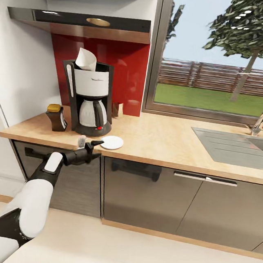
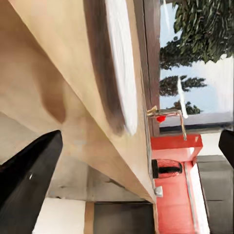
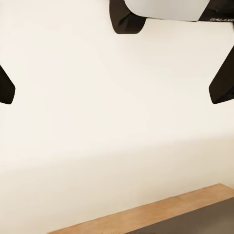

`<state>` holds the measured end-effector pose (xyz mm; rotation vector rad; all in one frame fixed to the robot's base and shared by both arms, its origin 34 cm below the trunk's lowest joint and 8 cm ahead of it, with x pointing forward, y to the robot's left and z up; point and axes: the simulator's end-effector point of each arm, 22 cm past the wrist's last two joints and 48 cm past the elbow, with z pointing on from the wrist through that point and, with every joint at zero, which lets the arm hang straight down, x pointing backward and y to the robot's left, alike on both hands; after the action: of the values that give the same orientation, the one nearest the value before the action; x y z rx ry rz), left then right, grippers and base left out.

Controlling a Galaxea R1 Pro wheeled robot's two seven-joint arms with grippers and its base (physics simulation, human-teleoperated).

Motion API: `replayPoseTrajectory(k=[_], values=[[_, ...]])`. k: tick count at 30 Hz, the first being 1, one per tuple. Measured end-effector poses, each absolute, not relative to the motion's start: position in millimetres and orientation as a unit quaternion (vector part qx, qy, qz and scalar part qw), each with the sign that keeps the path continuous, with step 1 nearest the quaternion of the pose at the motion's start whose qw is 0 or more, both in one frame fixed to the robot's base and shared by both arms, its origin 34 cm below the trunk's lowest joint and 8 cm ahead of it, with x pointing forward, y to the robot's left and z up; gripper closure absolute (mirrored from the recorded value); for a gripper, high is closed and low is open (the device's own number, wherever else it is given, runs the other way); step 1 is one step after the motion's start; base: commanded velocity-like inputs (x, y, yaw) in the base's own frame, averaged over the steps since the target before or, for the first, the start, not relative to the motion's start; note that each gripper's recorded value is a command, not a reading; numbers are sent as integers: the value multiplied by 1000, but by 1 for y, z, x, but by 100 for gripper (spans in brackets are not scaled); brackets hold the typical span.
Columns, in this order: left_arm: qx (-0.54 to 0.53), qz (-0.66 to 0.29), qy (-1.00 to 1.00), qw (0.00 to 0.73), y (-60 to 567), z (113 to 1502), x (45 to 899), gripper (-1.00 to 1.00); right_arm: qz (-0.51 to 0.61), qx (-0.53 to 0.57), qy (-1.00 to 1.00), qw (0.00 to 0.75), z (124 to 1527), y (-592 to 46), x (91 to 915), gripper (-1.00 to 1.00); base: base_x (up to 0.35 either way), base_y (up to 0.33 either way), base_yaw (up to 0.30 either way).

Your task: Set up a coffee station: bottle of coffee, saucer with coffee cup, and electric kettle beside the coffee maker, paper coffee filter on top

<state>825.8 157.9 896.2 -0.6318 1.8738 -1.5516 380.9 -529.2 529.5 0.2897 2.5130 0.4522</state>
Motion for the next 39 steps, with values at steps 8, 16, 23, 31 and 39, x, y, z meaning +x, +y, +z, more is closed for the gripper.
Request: replayPoseTrajectory(k=[8, 16, 23, 31, 39], values=[[-95, -717, 674, 153, 16, 877, 736, -100, 168, 107, 938, 283, 530, -529, 381, -100, 0, 0, 0], [-139, -663, 732, 71, 83, 705, 616, -100, 168, 106, 938, 284, 530, -529, 382, -100, 0, 0, 0], [-34, -560, 819, 117, 173, 589, 495, -100, 164, 91, 936, 298, 533, -530, 386, -100, 0, 0, 0], [13, -387, 908, 157, 233, 495, 437, -100, 155, 106, 940, 285, 526, -535, 369, -100, 0, 0, 0], [-17, -254, 952, 173, 266, 451, 438, -100, 129, 119, 944, 278, 520, -546, 362, -100, 0, 0, 0]])
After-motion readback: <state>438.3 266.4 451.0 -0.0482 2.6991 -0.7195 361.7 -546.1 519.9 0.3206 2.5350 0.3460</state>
